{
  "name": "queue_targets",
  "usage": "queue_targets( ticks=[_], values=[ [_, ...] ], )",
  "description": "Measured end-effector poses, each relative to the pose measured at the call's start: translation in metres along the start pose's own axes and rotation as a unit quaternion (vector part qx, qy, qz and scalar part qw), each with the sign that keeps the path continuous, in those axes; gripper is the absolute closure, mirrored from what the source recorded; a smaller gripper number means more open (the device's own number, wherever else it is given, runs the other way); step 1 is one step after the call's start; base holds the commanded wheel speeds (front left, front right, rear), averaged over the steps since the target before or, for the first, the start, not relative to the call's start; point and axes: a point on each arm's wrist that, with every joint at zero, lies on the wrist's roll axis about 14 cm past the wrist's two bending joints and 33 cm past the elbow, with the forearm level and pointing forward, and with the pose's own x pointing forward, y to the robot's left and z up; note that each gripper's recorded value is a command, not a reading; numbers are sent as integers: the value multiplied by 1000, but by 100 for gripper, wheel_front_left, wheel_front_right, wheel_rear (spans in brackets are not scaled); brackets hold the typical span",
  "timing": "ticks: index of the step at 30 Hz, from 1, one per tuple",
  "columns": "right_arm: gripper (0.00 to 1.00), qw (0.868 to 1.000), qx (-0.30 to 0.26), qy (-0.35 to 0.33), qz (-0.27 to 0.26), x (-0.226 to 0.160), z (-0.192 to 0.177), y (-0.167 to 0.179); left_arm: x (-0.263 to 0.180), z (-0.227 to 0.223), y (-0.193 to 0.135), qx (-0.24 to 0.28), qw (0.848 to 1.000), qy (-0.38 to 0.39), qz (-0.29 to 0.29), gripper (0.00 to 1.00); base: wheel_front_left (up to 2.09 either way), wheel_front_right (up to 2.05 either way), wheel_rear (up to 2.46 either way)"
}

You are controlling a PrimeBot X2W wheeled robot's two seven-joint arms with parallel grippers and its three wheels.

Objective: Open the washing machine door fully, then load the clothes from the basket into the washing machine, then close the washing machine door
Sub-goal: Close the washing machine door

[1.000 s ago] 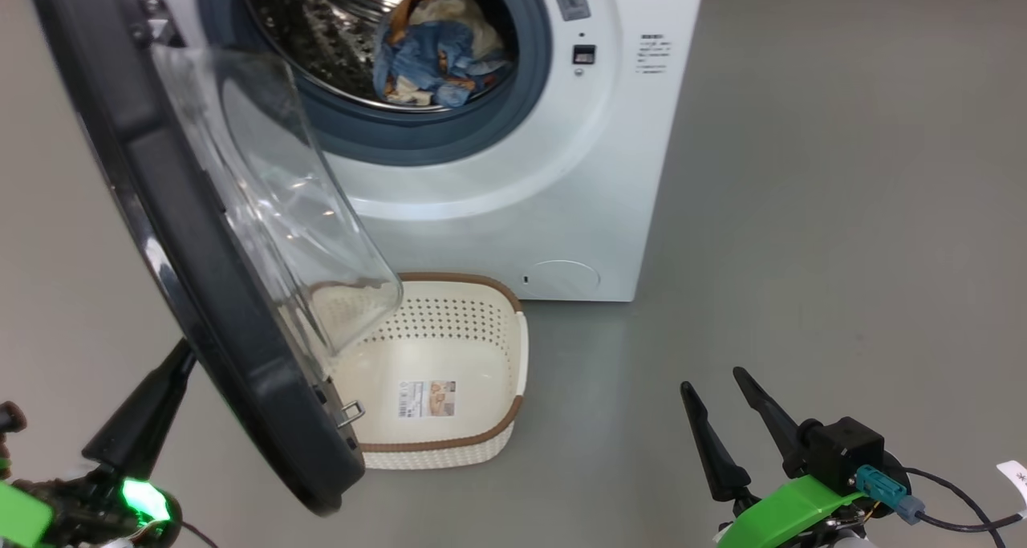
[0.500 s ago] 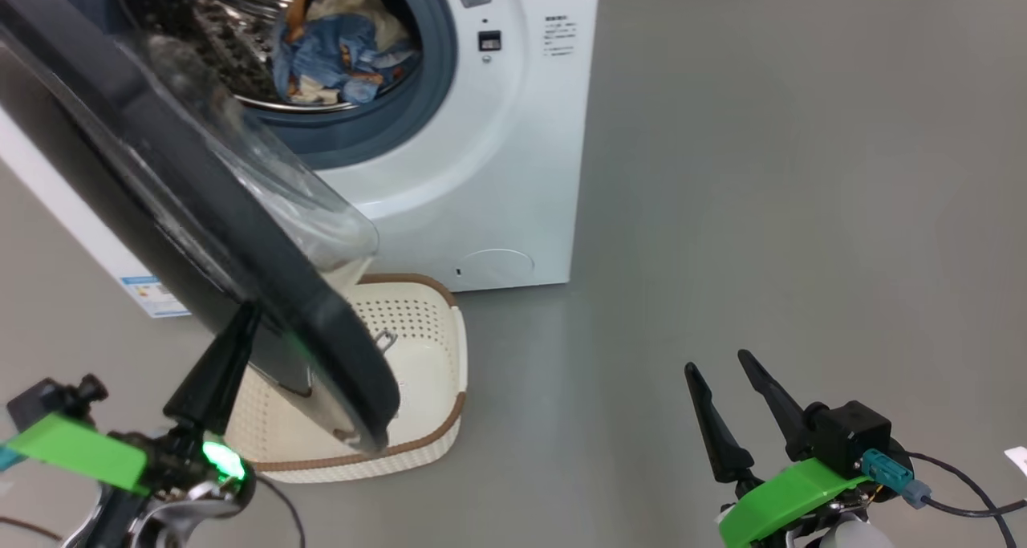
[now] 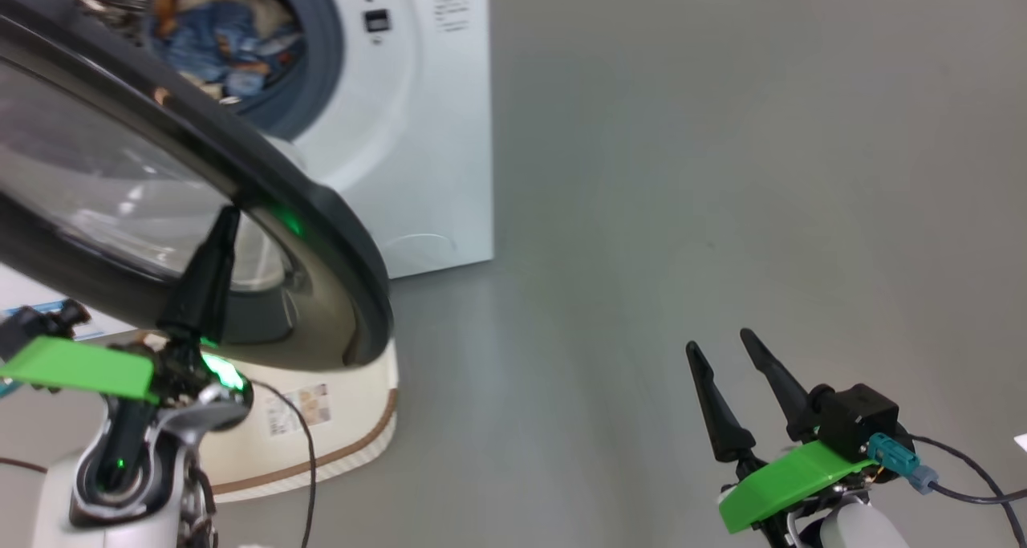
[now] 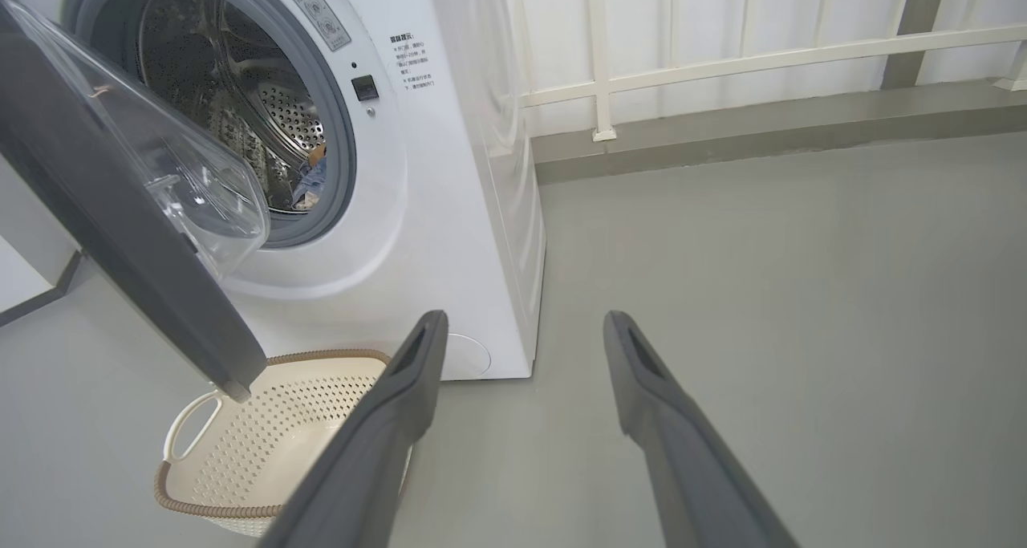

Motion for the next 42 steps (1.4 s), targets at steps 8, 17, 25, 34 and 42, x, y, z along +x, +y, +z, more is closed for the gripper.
queue_targets(
  ticks=[8,17,25,34,42],
  values=[
    [0,999,-2,0,-37,-8,1,-24,38,0,16,1,1000,-22,13,100,0,0,0],
    [0,998,-4,-3,-55,-15,4,-36,51,-2,20,1,999,-31,16,100,0,0,0],
    [0,999,-2,-19,-42,-13,14,-26,24,7,18,12,998,-64,25,100,0,0,0],
    [0,999,4,-29,-20,-17,20,-11,-21,12,14,34,994,-101,38,100,0,0,0],
    [0,999,6,-35,-2,-21,24,3,-66,22,18,27,986,-157,54,100,0,0,0]
  ],
)
